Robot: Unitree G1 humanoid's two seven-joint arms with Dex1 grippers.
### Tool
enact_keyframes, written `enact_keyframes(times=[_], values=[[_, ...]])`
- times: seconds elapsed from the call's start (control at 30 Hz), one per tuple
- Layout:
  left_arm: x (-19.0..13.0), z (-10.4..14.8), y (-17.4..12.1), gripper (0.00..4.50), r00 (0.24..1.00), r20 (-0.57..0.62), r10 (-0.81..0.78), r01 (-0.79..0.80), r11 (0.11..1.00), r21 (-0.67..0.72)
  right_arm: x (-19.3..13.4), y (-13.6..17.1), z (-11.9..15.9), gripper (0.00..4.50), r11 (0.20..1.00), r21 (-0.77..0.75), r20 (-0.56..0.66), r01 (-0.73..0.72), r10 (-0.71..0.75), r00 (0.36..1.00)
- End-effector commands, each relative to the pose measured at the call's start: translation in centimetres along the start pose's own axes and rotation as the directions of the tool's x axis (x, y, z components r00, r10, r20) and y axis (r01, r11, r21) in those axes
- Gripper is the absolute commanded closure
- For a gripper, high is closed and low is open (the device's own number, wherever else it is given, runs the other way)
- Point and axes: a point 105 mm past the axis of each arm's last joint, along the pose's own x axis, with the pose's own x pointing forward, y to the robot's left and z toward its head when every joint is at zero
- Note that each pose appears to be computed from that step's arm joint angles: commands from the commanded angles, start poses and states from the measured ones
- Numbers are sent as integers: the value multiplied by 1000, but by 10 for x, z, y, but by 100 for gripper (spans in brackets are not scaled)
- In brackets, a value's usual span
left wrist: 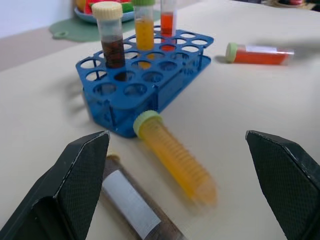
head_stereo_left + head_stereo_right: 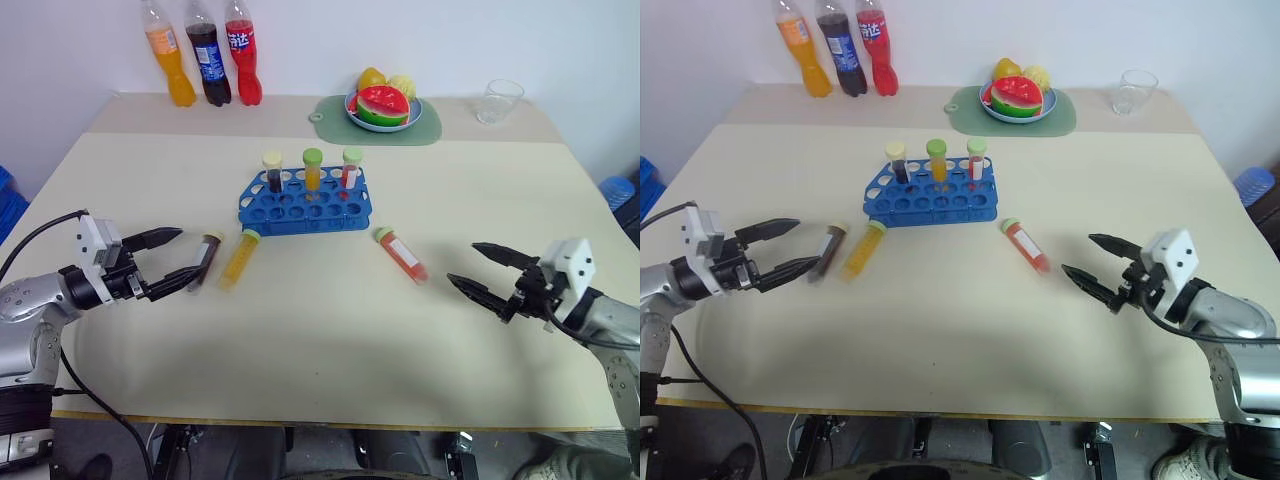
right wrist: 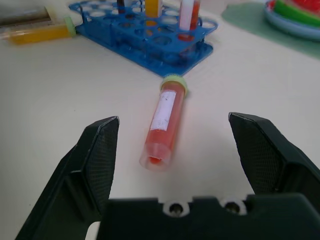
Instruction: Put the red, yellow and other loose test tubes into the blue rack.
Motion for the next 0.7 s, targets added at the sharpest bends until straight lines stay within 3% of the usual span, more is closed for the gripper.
enact_keyframes(times=[0.03,0.33,0.7], values=[[12,18,-8,0,993,53,-106,103,993,59,17,2,25,65,1000,21,-66,-19,20,998],[51,17,-22,0,953,37,-300,292,945,145,61,-14,40,65,978,207,-370,39,42,928],[57,7,-30,0,928,0,-372,366,914,177,83,-8,31,65,932,355,-522,69,136,842]])
